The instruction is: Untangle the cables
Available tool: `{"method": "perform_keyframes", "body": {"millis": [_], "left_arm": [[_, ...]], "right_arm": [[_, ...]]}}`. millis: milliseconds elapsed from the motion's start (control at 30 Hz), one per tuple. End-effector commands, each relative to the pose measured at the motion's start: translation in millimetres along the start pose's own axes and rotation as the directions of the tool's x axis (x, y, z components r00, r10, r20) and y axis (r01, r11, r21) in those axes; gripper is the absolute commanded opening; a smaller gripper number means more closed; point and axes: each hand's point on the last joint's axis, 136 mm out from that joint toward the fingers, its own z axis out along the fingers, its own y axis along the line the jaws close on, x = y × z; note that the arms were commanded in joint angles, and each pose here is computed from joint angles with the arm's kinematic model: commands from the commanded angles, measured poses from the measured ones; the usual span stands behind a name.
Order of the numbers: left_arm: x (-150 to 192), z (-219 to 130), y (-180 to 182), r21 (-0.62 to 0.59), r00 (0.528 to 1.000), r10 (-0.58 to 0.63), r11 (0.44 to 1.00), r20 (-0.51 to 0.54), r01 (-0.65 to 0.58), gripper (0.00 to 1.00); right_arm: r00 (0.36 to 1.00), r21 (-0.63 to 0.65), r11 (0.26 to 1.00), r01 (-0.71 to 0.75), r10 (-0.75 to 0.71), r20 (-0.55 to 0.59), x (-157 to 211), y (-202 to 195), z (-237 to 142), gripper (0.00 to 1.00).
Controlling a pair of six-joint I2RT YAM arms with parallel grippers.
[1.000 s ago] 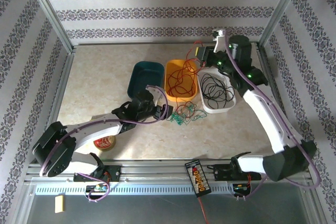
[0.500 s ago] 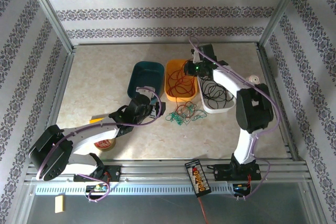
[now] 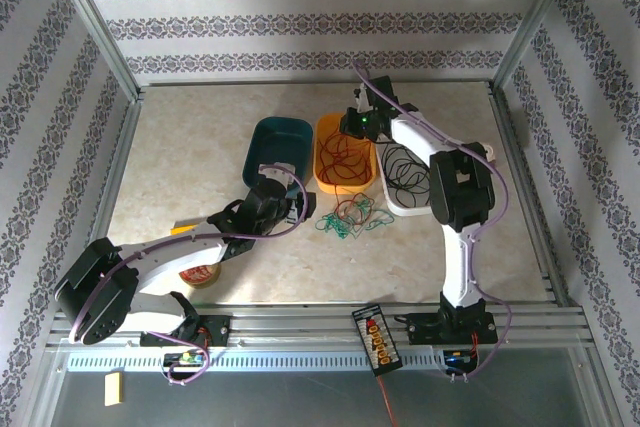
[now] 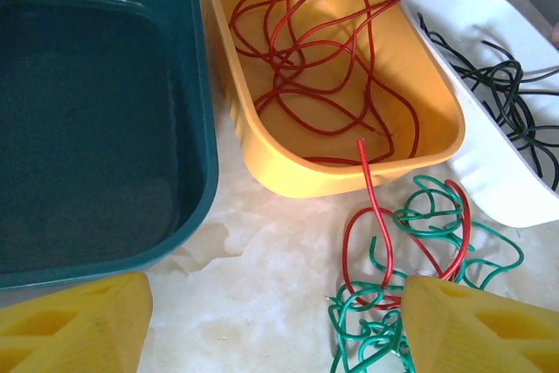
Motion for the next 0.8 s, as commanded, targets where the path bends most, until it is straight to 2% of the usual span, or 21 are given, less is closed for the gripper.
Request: {"method": "perform_keyframes", "body": {"millis": [0, 100, 133, 233, 333, 500, 633, 767], "left_arm": [[-13, -1, -5, 0.011, 1.0, -0.007, 1.0, 0.024, 0.007, 0.75], [-11, -1, -5, 0.012, 1.0, -0.004, 1.0, 0.017, 0.004, 0.75], [-11, -1, -5, 0.014, 1.0, -0.003, 1.0, 0.016, 0.003, 0.75], [-10, 1, -7, 0.02, 1.0, 0.005, 1.0, 0.009, -0.005, 0.75], [-10, 3, -8, 0.02, 1.0, 0.024, 1.0, -0.001, -0.024, 0.76], [-2, 9, -15, 0.047, 0.995, 0.083, 0.996, -0.057, -0.081, 0.77], [11, 17, -24, 0.109, 0.984, 0.126, 0.988, -0.128, -0.112, 0.77], [29, 27, -34, 0.176, 0.96, 0.184, 0.973, -0.212, -0.148, 0.74]], "right_arm": [[0.996, 0.009, 1.0, -0.004, 0.005, -0.086, 25, 3, 10, 0.05], [0.996, 0.019, 1.0, -0.009, 0.01, -0.09, 31, 2, 5, 0.07], [0.996, 0.021, 1.0, -0.008, 0.01, -0.086, 31, 2, 2, 0.11], [0.999, 0.038, 0.998, 0.041, -0.04, -0.023, 21, 8, -20, 0.38], [0.989, 0.054, 0.991, 0.12, -0.124, 0.084, 2, 25, -60, 0.48], [0.96, 0.082, 0.977, 0.194, -0.207, 0.187, -2, 42, -120, 0.52], [0.961, 0.087, 0.975, 0.207, -0.219, 0.17, 32, 37, -146, 0.54], [0.976, 0.057, 0.979, 0.196, -0.2, 0.089, 85, 30, -152, 0.52]]}}
